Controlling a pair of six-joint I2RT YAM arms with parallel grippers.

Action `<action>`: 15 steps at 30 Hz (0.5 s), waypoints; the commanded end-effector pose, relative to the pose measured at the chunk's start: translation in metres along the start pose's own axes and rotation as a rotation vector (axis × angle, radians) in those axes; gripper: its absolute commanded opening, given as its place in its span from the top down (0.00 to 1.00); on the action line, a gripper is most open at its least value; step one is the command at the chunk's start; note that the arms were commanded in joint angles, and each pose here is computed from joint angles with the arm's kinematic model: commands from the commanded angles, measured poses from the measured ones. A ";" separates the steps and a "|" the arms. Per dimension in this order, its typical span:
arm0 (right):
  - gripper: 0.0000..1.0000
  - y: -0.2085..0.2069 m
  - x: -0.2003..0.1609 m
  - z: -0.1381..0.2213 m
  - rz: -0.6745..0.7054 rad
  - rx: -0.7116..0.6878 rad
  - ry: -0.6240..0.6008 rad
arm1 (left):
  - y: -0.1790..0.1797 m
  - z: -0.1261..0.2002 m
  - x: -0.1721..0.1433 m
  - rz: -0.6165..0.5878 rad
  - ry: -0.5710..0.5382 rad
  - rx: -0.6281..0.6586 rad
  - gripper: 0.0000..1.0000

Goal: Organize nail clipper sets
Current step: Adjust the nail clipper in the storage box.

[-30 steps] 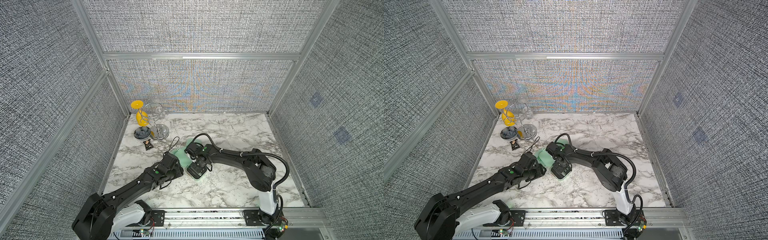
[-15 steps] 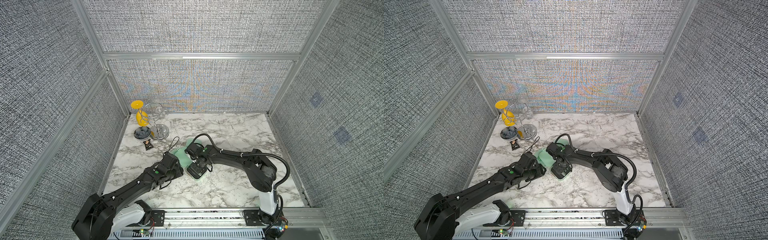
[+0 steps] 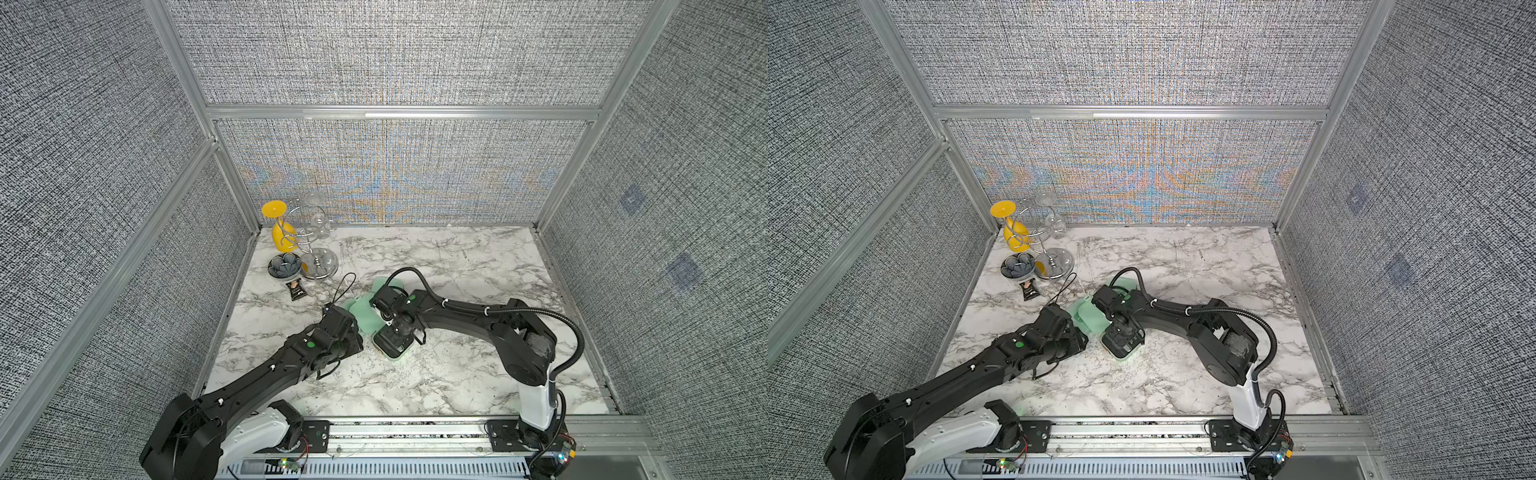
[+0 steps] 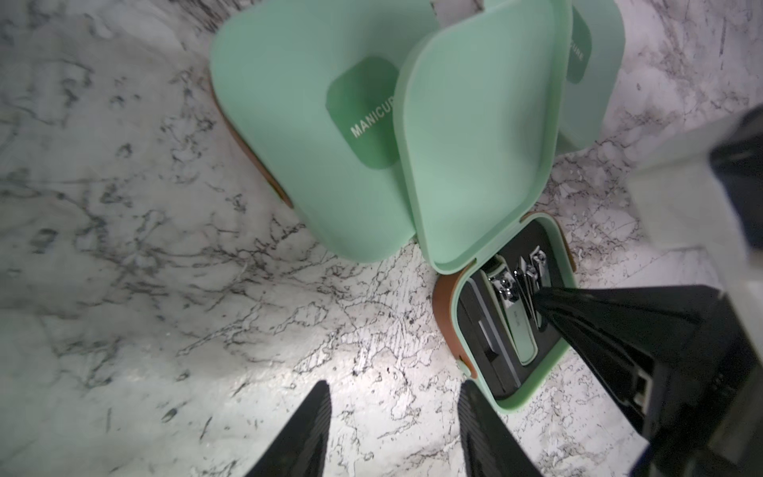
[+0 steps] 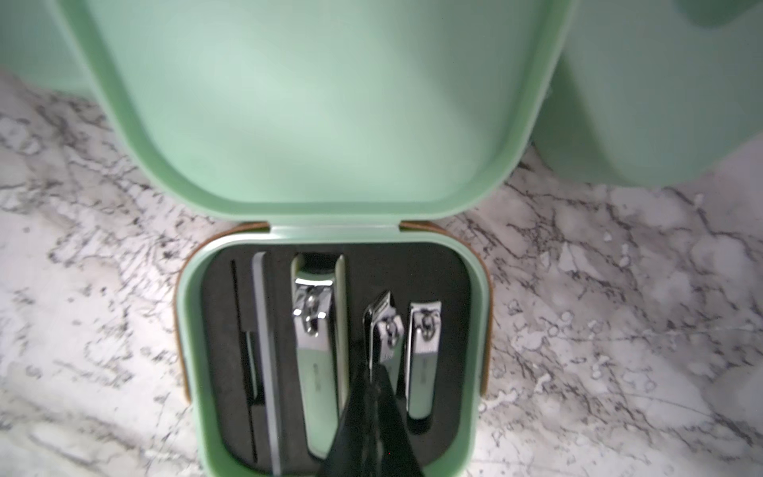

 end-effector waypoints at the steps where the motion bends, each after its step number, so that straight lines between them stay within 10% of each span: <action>1: 0.93 -0.001 0.001 0.017 -0.005 -0.006 -0.019 | 0.009 0.006 0.007 0.016 -0.066 0.067 0.47; 15: 0.93 0.024 -0.004 -0.003 -0.007 0.062 0.005 | -0.004 0.015 0.056 -0.017 -0.163 0.116 0.46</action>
Point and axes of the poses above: each gripper's point midway between its finger pads, its own z axis back along the fingers, its own y axis along the line the jaws close on, x = y × z, the point moved 6 cm from there along z, back along the fingers, and after that the axes turned 13 degrees about z, right-handed, at the moved point
